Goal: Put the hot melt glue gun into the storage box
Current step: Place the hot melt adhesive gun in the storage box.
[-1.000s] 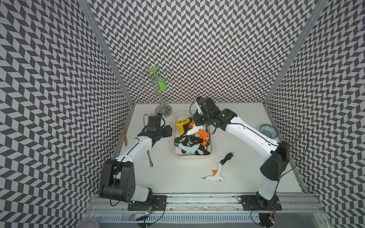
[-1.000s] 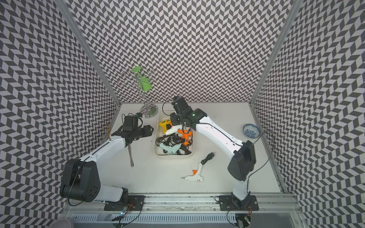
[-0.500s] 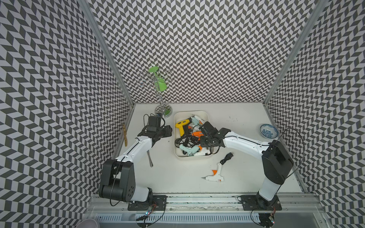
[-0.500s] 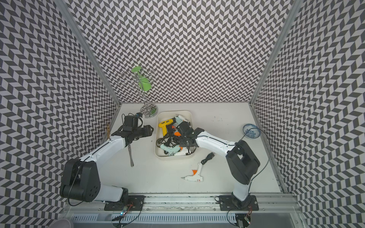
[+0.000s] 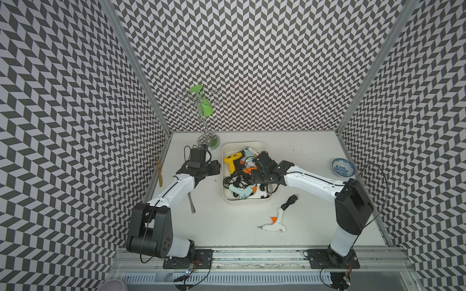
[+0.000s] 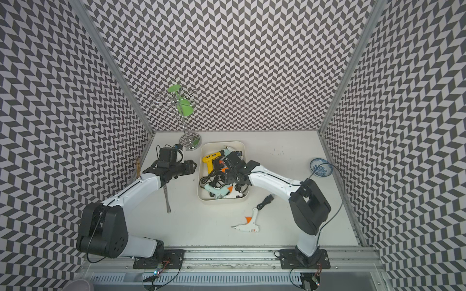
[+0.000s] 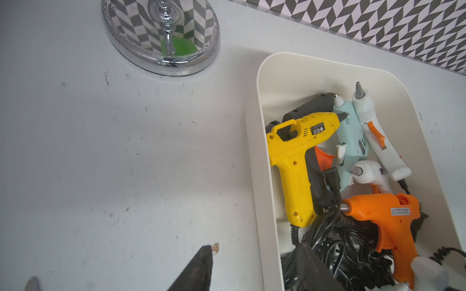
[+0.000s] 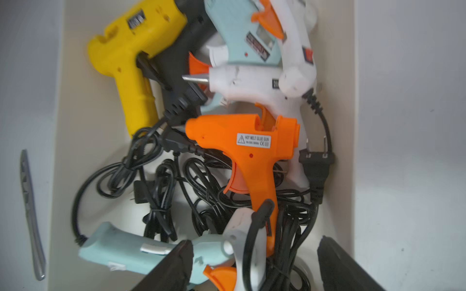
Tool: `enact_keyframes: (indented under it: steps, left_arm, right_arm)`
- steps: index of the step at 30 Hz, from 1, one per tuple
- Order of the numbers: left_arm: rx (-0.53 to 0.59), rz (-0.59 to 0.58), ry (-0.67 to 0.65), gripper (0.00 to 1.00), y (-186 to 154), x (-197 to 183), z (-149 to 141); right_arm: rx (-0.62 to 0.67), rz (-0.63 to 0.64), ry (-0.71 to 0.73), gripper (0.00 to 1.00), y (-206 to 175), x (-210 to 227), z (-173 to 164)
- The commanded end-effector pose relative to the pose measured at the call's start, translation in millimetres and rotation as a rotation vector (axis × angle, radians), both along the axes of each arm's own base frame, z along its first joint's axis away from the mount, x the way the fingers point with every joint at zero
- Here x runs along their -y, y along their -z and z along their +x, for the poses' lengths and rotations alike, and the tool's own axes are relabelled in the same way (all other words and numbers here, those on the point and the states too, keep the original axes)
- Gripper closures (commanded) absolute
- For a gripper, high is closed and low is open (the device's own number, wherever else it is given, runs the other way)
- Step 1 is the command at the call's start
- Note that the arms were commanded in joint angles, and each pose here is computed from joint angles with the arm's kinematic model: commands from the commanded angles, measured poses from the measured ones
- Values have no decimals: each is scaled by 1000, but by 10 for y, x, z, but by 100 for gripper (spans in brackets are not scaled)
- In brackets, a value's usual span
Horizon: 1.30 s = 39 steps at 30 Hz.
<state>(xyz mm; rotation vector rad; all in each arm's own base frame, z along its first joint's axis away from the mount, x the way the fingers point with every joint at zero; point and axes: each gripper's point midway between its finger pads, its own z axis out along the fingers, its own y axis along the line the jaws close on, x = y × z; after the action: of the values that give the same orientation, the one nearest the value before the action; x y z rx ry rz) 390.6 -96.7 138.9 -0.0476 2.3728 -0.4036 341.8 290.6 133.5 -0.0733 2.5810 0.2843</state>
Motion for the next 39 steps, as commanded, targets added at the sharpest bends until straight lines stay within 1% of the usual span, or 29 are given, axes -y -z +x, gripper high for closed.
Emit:
enact_keyframes:
  steps: [1,4,6,7,8,10,12,13,14,16,19,23,25,28,29,30,32,35,37,39]
  left_arm:
    - [7,-2,13,43,-17,42,27]
    - [10,-4,17,43,-22,51,21]
    - [13,-7,20,42,-29,62,18]
    - [12,-10,23,43,-24,74,18]
    - [11,-13,26,42,-22,84,18]
    - [9,-22,33,43,-20,106,24]
    - [3,-22,38,43,0,121,20]
    - [2,-23,38,43,3,124,20]
    - [2,-22,40,43,0,129,18]
    - [7,-18,39,43,-14,125,13]
    - [7,-16,40,42,-10,126,3]
    - [6,-11,36,43,-9,115,-4]
    - [7,-8,36,42,-8,111,-6]
    - [5,-11,37,43,-3,115,-7]
    - [4,-12,38,43,-1,118,-7]
    - [4,-14,39,43,-2,122,-7]
    - [5,-16,42,42,-5,133,-6]
    - [7,-22,47,42,-15,145,-2]
    - [7,-26,46,42,-21,150,1]
    - [8,-28,48,42,-28,154,0]
  right_arm:
    - [83,-41,19,19,-403,167,17]
    - [88,-74,60,22,-426,349,-58]
    - [104,-68,51,28,-445,405,-111]
    - [112,-45,26,34,-422,373,-133]
    - [119,-25,9,43,-407,339,-140]
    - [122,48,-69,62,-378,127,-154]
    - [114,77,-114,78,-295,-23,-146]
    - [112,80,-134,84,-242,-92,-140]
    - [102,66,-125,88,-153,-100,-127]
    - [66,39,-124,90,66,-119,-112]
    - [38,36,-139,95,345,-185,-99]
    - [-34,-4,-119,99,727,-152,-131]
    - [-47,-13,-104,100,823,-116,-164]
    - [-44,-10,-88,100,823,-57,-203]
    - [-39,-13,-82,97,783,-38,-202]
    - [-29,-20,-74,92,723,-2,-203]
    - [-2,-27,-59,73,565,55,-206]
    - [62,-11,-28,48,180,139,-188]
    - [106,0,0,38,-73,206,-177]
    - [151,14,47,33,-334,309,-174]
